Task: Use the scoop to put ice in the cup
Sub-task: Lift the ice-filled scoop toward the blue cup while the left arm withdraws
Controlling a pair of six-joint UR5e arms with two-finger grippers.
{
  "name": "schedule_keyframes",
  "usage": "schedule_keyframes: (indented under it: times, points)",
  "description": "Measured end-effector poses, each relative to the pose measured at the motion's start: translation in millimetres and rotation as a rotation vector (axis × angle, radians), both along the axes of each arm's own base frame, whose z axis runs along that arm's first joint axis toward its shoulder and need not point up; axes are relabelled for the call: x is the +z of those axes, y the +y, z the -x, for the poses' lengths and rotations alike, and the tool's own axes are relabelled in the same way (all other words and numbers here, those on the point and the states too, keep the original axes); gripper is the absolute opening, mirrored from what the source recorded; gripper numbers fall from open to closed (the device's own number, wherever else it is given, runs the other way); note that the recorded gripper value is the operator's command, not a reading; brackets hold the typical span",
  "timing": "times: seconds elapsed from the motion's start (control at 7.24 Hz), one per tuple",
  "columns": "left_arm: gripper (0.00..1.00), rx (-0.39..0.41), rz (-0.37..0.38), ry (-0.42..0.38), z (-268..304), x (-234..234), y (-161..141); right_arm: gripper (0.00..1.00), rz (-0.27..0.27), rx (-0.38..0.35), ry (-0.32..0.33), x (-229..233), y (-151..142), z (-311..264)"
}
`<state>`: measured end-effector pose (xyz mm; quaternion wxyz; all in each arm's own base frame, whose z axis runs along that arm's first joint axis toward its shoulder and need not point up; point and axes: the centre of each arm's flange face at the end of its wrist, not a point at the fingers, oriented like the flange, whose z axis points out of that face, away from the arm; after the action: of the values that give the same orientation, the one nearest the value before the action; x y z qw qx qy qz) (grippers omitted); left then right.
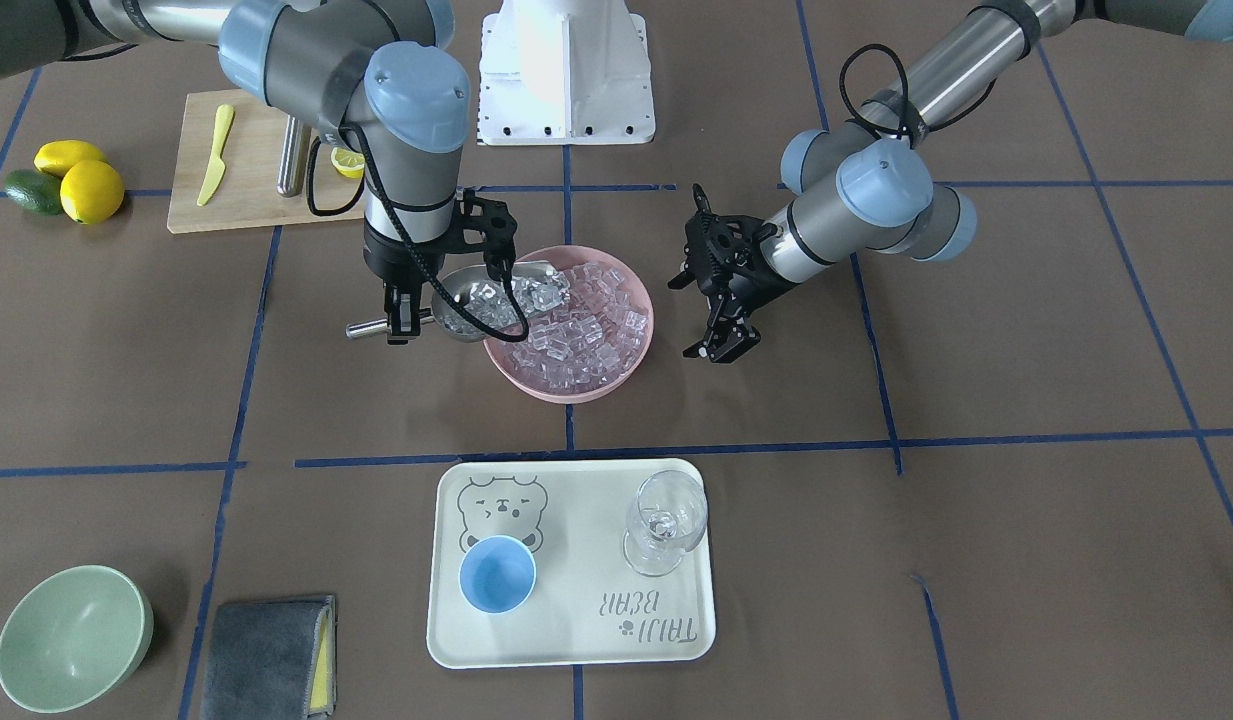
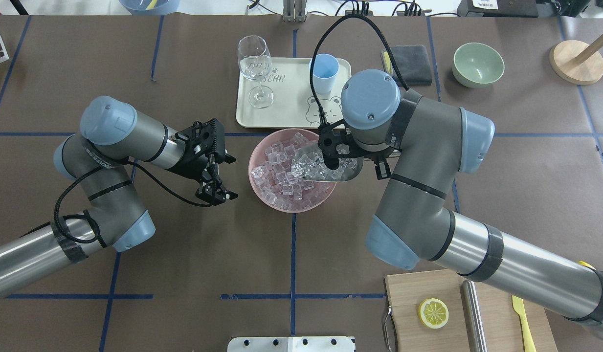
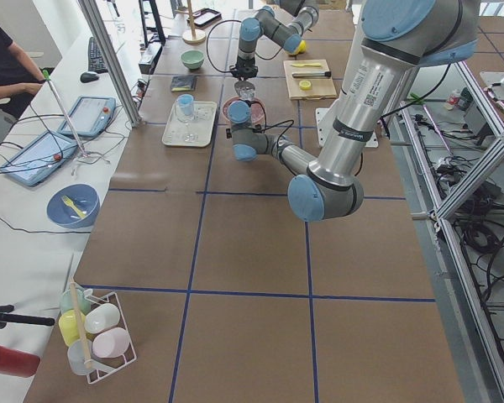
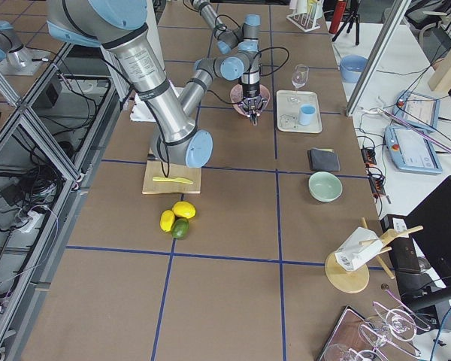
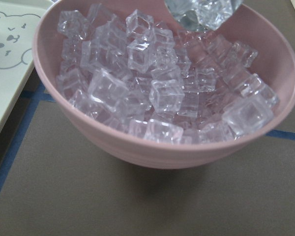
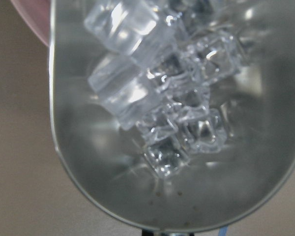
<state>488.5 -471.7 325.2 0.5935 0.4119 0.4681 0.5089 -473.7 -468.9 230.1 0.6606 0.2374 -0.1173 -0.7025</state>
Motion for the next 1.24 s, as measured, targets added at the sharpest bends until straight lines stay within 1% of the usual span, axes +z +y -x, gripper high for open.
schedule_keyframes:
  times: [0.55,0.83,1.1,1.24]
  points:
    - [1.0,-0.067,0.02,-0.018,45,18,-19,0.0,0.096,0.054,-0.106,-16,-39,-64]
    - [1.0,-0.115,0.043,-0.04,76,37,-35,0.0,0.151,0.084,-0.169,-19,-62,-99]
    - [1.0,-0.154,0.066,-0.062,99,47,-50,0.0,0.179,0.095,-0.237,-24,-73,-119]
    - [1.0,-0.165,0.087,-0.084,104,51,-56,0.0,0.185,0.1,-0.253,-25,-76,-123]
